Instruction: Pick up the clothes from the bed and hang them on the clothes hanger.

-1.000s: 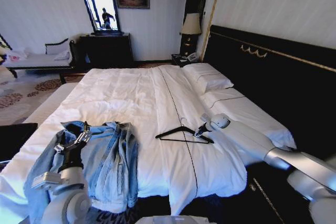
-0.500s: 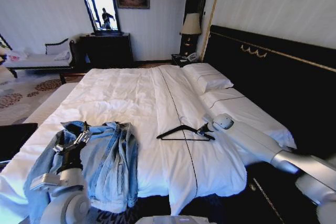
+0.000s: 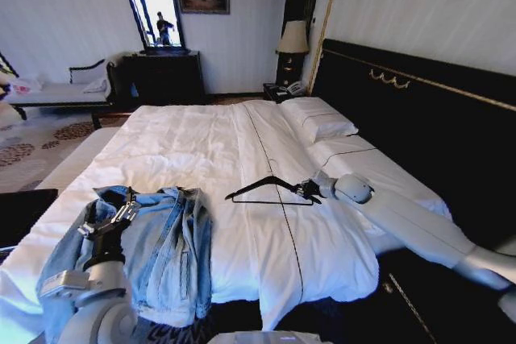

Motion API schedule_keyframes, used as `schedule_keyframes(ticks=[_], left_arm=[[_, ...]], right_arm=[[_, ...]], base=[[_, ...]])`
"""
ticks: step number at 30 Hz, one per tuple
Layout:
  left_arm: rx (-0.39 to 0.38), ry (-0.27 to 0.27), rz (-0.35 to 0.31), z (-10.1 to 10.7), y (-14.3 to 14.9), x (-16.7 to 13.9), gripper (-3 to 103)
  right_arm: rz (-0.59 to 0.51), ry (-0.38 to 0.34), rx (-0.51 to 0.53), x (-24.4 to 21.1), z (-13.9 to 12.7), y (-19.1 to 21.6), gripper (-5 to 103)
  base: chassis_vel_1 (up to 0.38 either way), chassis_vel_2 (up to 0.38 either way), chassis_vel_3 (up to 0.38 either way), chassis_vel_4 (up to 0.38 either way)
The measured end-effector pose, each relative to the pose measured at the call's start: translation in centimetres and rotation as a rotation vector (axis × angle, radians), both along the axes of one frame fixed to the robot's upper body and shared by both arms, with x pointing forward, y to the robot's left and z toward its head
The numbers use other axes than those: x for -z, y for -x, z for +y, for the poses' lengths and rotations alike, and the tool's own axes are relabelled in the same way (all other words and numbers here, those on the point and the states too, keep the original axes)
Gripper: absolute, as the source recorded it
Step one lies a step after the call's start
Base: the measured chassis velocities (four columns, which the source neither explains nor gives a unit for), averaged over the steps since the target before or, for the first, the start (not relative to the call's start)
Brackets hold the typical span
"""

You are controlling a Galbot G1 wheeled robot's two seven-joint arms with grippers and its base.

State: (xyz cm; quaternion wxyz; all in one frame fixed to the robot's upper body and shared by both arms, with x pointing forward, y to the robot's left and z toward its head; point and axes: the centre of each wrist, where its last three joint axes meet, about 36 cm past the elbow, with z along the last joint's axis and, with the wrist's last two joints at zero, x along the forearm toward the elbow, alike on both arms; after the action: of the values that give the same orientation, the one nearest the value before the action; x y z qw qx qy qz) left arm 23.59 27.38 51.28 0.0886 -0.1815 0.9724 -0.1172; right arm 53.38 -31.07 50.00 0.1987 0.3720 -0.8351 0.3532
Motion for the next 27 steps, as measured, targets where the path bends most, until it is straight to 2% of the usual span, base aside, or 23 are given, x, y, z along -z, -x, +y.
schedule_keyframes(ticks=[6,11,18,27], left_arm=[[-0.017,-0.005,0.011,0.4,0.0,0.3,100],[-0.028,-0.007,0.020,0.7,-0.1,0.7,100],[-0.037,-0.008,0.017,0.9,-0.1,0.6,100],[-0.023,-0.005,-0.005,0.9,-0.1,-0.2,100]], right_arm=[[-0.087,-0.118,0.004,1.8,1.5,1.3,19],[-0.106,-0.145,-0.033,0.5,3.0,1.9,19],[-0.094,-0.132,-0.039,0.1,4.0,2.1,19],[-0.031,-0.103,-0.041,3.0,4.1,2.4,19]], base=[[0.000,0.000,0.000,0.000],[0.000,0.000,0.000,0.000],[0.000,0.000,0.000,0.000],[0.000,0.000,0.000,0.000]])
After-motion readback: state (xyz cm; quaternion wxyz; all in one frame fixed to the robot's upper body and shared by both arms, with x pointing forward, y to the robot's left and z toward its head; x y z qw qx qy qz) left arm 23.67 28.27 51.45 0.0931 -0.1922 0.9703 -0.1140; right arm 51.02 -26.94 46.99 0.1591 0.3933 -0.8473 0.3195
